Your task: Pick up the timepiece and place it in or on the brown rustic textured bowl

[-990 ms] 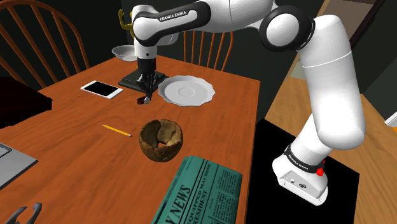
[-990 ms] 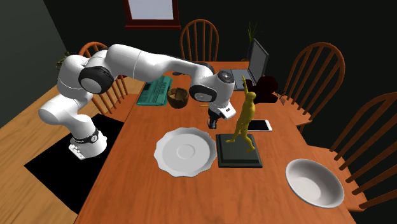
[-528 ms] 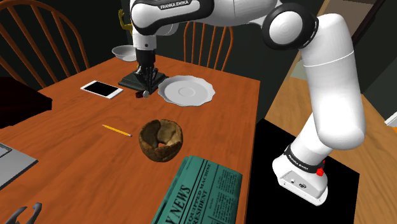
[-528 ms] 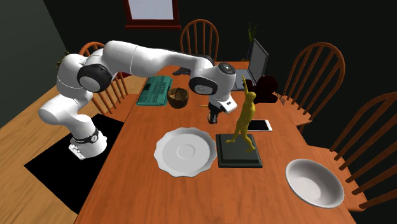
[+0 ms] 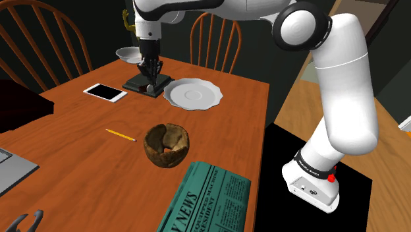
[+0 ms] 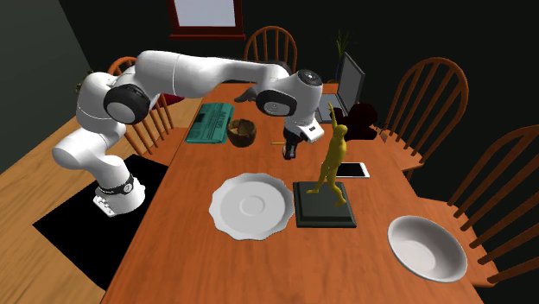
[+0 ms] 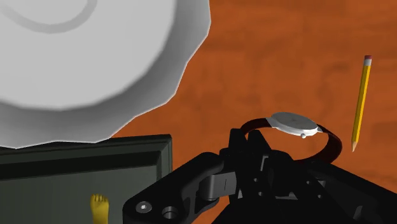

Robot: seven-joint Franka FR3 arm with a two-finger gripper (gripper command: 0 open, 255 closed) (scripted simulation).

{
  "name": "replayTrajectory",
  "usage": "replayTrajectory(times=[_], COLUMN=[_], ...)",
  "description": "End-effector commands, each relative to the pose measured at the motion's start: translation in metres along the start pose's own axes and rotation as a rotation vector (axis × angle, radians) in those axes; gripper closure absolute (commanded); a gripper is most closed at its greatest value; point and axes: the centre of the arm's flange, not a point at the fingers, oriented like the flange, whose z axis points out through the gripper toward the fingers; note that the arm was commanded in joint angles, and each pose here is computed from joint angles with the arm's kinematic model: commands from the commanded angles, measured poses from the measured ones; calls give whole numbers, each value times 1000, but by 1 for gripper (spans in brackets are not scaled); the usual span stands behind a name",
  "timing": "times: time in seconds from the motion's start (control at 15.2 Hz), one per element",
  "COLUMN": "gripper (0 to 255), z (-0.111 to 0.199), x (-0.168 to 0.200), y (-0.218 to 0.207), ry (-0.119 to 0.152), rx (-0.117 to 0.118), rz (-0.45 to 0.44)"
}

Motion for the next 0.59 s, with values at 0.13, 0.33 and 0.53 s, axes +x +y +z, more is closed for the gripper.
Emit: replayTrajectory(times=[0.13,0.33,0.53], gripper=[255,255,255], z=[-20,-36,-51], x=[-2,-4,-6], y=[-4,-8,-11], ry=[0,0,0], rx=[0,0,0], rz=[0,0,0])
